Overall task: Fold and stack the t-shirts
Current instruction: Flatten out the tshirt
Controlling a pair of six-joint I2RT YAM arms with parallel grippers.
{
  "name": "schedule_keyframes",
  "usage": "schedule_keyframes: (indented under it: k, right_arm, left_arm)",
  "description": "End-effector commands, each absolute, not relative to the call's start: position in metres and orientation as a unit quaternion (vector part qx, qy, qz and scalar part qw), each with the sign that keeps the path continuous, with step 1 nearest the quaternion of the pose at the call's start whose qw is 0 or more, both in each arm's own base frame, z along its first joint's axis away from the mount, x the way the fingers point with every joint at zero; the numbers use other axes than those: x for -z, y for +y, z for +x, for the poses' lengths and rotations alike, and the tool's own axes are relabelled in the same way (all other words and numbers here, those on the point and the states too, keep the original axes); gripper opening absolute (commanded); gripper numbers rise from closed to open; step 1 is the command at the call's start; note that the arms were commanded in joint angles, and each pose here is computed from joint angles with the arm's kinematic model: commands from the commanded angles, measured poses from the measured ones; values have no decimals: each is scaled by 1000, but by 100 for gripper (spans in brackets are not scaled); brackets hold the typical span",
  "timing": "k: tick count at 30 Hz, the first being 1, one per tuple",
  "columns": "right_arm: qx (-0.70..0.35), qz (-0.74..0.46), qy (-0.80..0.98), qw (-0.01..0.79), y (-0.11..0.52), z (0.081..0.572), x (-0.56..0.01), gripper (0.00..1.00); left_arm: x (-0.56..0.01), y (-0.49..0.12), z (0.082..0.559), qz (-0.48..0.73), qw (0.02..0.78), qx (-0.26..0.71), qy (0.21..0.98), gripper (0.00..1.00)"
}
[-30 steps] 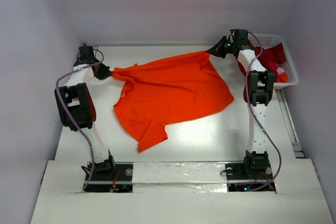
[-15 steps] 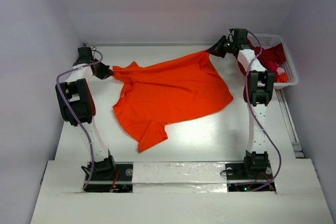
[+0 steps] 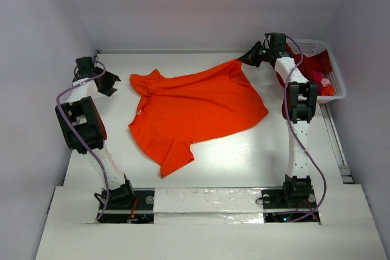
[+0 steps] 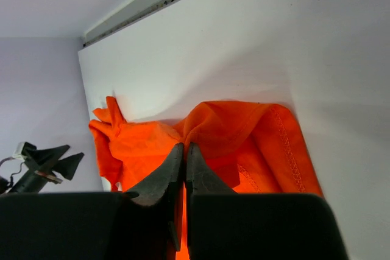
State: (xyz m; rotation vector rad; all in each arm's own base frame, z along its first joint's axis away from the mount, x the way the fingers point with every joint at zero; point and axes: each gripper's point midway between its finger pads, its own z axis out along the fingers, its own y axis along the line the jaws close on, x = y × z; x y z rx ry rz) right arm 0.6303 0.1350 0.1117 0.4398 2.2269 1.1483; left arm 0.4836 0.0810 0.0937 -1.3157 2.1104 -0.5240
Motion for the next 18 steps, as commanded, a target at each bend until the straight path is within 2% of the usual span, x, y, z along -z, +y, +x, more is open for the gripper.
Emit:
schedule_keyframes:
  k: [1, 3, 5, 11, 13, 18]
  right_arm:
    - [-445, 137, 814, 346, 134, 636, -168, 0]
    - [-446, 136, 814, 347, 135, 636, -168, 0]
    - [-446, 137, 814, 346, 135, 636, -168, 0]
    - [-449, 138, 812, 346, 135, 637, -168, 0]
    - [-449, 137, 812, 346, 135, 637, -169, 0]
    - [-449, 133, 813, 346, 141, 635, -171, 0]
  left_arm:
    - [-133, 86, 483, -492, 339, 205, 775, 52]
    - [-140, 82, 480, -490, 345, 215, 771, 66]
    - [-157, 56, 482, -460, 359, 238, 776, 69]
    - [-160, -5, 503, -380, 338, 257, 822, 63]
    - [-148, -24, 510, -359, 323, 259, 837, 55]
    - [-130, -49, 522, -323, 294, 242, 866, 53]
